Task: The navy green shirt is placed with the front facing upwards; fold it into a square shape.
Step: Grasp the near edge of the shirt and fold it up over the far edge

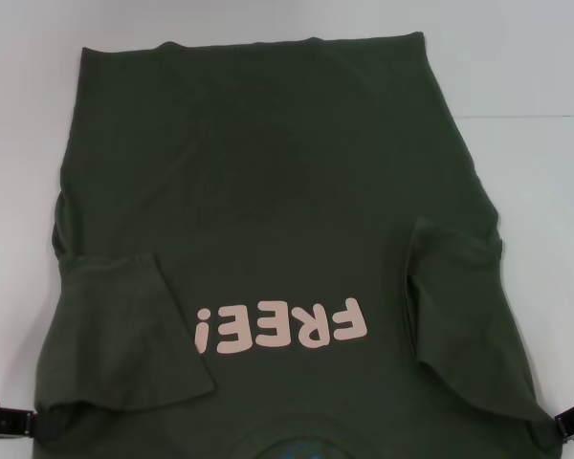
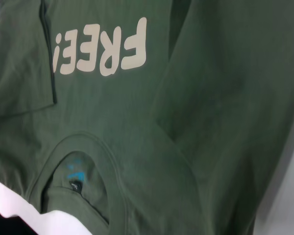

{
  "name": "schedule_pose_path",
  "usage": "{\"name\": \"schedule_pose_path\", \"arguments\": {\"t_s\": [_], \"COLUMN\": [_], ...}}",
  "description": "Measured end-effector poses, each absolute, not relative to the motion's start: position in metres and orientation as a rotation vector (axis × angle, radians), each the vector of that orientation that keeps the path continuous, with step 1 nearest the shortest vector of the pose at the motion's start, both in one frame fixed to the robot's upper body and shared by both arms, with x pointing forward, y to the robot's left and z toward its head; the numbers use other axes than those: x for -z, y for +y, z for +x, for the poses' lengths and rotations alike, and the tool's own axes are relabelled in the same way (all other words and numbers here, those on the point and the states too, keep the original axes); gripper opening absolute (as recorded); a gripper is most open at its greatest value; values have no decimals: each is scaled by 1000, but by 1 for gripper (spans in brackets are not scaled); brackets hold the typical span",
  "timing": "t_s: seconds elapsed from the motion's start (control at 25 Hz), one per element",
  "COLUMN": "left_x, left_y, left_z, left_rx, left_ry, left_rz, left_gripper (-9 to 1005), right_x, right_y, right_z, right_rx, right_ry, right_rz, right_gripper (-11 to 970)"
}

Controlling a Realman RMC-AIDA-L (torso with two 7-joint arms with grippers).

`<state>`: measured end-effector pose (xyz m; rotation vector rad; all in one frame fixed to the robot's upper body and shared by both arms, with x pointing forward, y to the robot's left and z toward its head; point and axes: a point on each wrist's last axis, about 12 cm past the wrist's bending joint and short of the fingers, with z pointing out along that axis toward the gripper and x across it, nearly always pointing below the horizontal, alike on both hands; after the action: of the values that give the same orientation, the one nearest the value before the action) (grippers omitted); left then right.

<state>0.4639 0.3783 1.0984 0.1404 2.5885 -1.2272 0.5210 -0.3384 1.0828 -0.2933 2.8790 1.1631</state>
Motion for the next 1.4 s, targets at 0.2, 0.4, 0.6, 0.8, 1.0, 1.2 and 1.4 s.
{"name": "schedule_pose_path", "arguments": {"t_s": [0.2, 0.4, 0.6, 0.8, 1.0, 1.2, 1.4], "left_x": [-1101, -1107, -1127, -1145, -1153, -1149, -1144], "left_y": [381, 367, 357, 344, 325, 301, 291], "left_z": [473, 519, 566, 609, 644, 669, 682], "left_rx": [1178, 1076, 982, 873, 715, 558, 436], "left_ry": [2588, 2595, 2550, 2501, 2439, 2377, 2325], "left_rz": [88, 29, -10, -69, -94, -67, -77], "left_gripper": [26, 25, 25, 26, 26, 27, 27], "right_x": [-1086, -1094, -1104, -1118, -1132, -1137, -1140], "right_y": [-342, -333, -327, -334, -326, -303, -271], "right_z": [522, 533, 548, 586, 627, 663, 687], "right_rx": [-1180, -1251, -1279, -1114, -922, -681, -526], "right_ry": [2840, 2738, 2623, 2461, 2327, 2239, 2207], "right_rz": [-255, -216, -180, -46, 11, 3, -58], "right_gripper": [48, 48, 49, 49, 50, 50, 51]}}
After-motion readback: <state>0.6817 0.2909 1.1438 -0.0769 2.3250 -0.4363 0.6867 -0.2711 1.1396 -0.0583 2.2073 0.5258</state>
